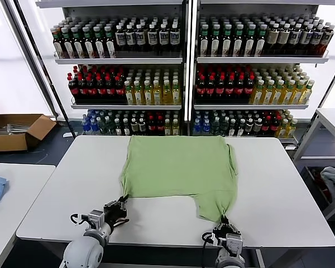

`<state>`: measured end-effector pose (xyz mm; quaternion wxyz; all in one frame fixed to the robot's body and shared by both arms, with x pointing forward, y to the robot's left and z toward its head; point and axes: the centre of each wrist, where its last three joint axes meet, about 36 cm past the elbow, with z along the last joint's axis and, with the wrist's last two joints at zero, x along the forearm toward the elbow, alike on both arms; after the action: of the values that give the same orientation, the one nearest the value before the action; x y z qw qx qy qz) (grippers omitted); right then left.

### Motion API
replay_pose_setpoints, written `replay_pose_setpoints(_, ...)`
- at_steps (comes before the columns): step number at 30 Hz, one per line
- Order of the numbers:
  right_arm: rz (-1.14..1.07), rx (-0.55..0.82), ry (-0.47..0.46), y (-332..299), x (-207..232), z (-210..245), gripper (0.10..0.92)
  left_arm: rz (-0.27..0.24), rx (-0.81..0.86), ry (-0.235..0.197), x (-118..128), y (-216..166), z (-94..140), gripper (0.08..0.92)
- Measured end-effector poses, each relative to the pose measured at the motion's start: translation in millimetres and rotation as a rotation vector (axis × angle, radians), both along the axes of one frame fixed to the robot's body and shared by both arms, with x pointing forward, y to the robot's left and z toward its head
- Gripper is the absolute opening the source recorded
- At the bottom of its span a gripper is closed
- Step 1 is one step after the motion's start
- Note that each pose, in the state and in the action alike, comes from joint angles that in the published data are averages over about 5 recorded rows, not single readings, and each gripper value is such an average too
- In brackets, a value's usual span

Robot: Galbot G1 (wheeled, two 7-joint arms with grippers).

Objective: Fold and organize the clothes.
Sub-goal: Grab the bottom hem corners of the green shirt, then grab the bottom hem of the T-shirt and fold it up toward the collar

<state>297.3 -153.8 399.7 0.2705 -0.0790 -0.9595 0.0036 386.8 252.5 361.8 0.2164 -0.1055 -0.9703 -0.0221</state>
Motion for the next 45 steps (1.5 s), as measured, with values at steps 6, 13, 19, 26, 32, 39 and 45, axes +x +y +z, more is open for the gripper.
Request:
replay_pose_setpoints(6,0.014,0.001,-0.073,-7.8,-1.5,14.5,0.106,0.007,-0.023,-0.052,-5.9,-2.3,7.6,0.083)
replay_pose_setpoints(13,0.013,-0.001,-0.179,-15.3,9.2,29.4,0.106,0.014,-0.077,-0.136,-8.6,-8.4,23.8,0.083)
replay_pose_setpoints(19,0.018,-0.010,-0.262,-20.6,27.4,36.1,0.106,0.023,-0.116,-0.177,-1.8,-11.4,30.8,0.083)
replay_pose_setpoints(26,0.033,-0.034,-0.337,-26.6,65.5,37.2,0.106,0.033,-0.153,-0.209,17.1,-15.8,35.3,0.083)
replay_pose_setpoints(32,0.055,-0.055,-0.367,-30.4,110.4,34.2,0.106,0.047,-0.178,-0.227,43.4,-19.2,35.4,0.083)
replay_pose_setpoints(39,0.065,-0.075,-0.372,-33.3,163.2,31.7,0.106,0.064,-0.190,-0.218,80.6,-23.9,29.0,0.083)
replay_pose_setpoints(45,0.072,-0.102,-0.355,-37.2,196.8,27.4,0.106,0.079,-0.191,-0.199,111.0,-25.2,23.8,0.083)
